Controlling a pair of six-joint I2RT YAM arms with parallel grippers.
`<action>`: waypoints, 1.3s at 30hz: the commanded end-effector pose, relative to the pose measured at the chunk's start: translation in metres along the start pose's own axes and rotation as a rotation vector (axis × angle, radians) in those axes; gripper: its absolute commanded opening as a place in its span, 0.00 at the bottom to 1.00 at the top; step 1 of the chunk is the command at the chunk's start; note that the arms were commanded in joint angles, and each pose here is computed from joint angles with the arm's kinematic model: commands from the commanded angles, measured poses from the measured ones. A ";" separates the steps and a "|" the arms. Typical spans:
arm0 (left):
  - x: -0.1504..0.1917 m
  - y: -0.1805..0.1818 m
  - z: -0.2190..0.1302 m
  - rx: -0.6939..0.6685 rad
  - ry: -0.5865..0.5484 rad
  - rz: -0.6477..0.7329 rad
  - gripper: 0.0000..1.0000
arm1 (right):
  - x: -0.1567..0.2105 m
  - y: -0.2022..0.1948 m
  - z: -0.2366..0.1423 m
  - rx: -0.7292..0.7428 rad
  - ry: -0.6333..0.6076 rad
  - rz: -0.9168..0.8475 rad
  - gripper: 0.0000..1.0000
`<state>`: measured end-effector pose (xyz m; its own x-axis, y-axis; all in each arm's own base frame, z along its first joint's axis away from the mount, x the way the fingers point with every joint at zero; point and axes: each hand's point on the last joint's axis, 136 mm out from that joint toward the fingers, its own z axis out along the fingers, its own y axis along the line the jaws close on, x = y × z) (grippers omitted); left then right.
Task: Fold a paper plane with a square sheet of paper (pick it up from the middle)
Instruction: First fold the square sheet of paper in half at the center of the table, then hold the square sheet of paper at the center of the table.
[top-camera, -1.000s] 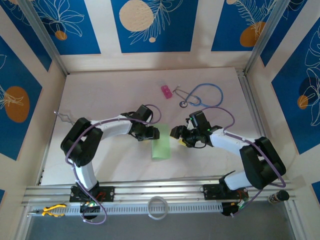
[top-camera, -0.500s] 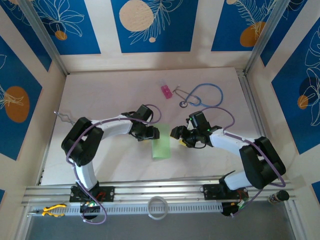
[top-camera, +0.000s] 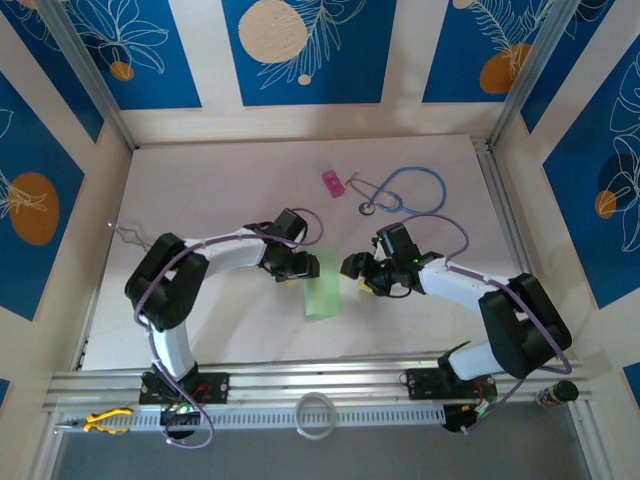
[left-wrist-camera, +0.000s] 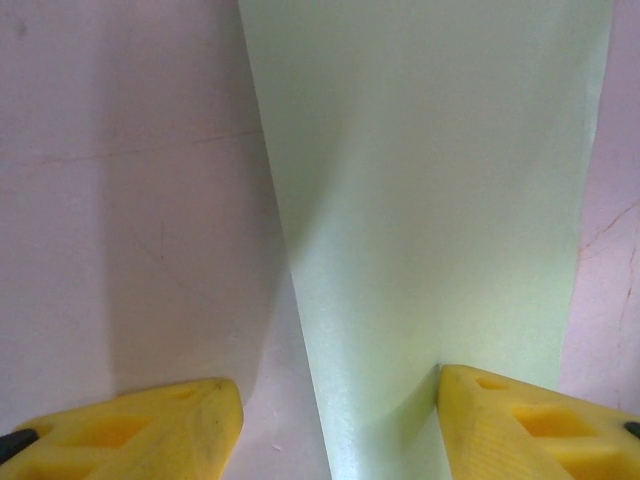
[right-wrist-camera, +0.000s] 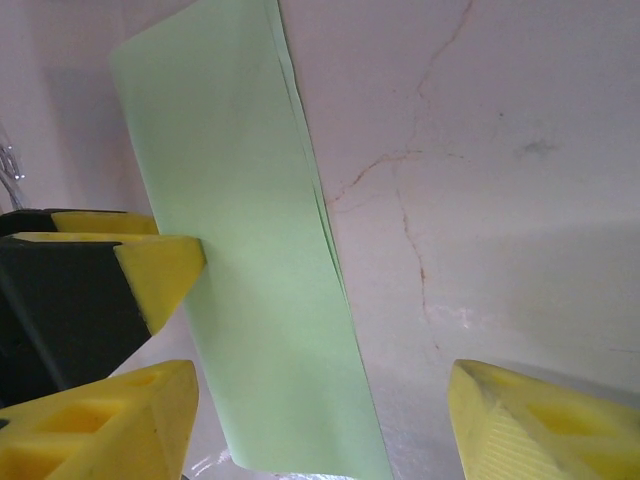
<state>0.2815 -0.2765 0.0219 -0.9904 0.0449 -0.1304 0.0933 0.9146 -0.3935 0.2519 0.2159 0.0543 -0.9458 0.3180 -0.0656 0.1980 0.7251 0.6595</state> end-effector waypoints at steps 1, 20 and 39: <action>0.017 0.031 0.027 -0.116 0.065 0.018 0.60 | 0.003 -0.005 -0.001 0.031 0.005 0.011 0.68; 0.016 0.032 0.031 -0.139 0.065 0.022 0.62 | 0.004 -0.007 -0.001 0.035 0.004 0.015 0.68; 0.018 0.035 0.035 -0.147 0.073 0.007 0.62 | 0.004 -0.003 0.006 0.040 0.019 -0.007 0.56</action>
<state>0.2803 -0.2777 0.0198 -0.9893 0.0742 -0.1256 0.1156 0.9238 -0.3651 0.2473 0.2155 0.0483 -0.9485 0.3118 -0.0568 0.2057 0.7420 0.6381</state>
